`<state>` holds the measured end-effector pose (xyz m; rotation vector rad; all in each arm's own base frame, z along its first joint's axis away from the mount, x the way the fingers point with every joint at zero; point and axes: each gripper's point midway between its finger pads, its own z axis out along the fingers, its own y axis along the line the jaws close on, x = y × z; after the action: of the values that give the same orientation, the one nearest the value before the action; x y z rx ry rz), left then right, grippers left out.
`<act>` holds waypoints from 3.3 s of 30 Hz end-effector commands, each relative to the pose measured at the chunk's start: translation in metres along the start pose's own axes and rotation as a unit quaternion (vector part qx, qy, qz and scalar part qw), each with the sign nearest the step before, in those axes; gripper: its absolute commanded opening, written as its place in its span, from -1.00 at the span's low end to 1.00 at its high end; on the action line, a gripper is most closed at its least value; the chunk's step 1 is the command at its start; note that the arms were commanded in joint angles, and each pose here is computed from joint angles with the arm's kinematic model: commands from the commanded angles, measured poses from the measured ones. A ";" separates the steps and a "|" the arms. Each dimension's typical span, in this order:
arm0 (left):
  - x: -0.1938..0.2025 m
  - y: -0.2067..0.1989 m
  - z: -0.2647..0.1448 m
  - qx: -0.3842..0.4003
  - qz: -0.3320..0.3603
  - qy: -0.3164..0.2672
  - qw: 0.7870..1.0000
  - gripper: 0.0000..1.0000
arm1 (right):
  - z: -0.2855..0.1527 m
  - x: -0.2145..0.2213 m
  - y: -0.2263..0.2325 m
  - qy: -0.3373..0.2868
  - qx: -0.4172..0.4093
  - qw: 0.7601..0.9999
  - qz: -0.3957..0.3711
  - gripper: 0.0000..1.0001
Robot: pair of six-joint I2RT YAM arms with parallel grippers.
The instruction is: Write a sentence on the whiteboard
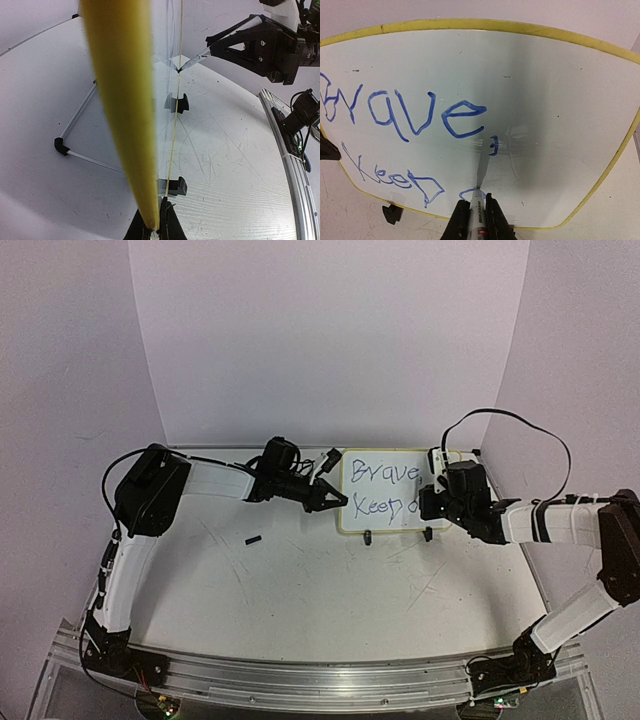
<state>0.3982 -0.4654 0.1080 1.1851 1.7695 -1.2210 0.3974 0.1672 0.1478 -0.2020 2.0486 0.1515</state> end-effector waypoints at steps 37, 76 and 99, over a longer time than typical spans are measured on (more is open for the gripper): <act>0.059 0.041 -0.001 -0.085 -0.031 0.076 0.993 -1.00 | 0.007 0.024 -0.014 0.028 0.036 0.999 0.015 -1.00; 0.058 0.040 -0.001 -0.086 -0.031 0.076 0.993 -1.00 | -0.015 -0.016 -0.022 -0.034 0.020 0.998 0.039 -1.00; 0.059 0.040 -0.001 -0.083 -0.030 0.077 0.993 -1.00 | 0.004 0.000 -0.017 -0.010 0.011 0.999 0.031 -1.00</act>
<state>0.3990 -0.4653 0.1080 1.1870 1.7667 -1.2145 0.3947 0.1513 0.1333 -0.1347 2.0900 0.1761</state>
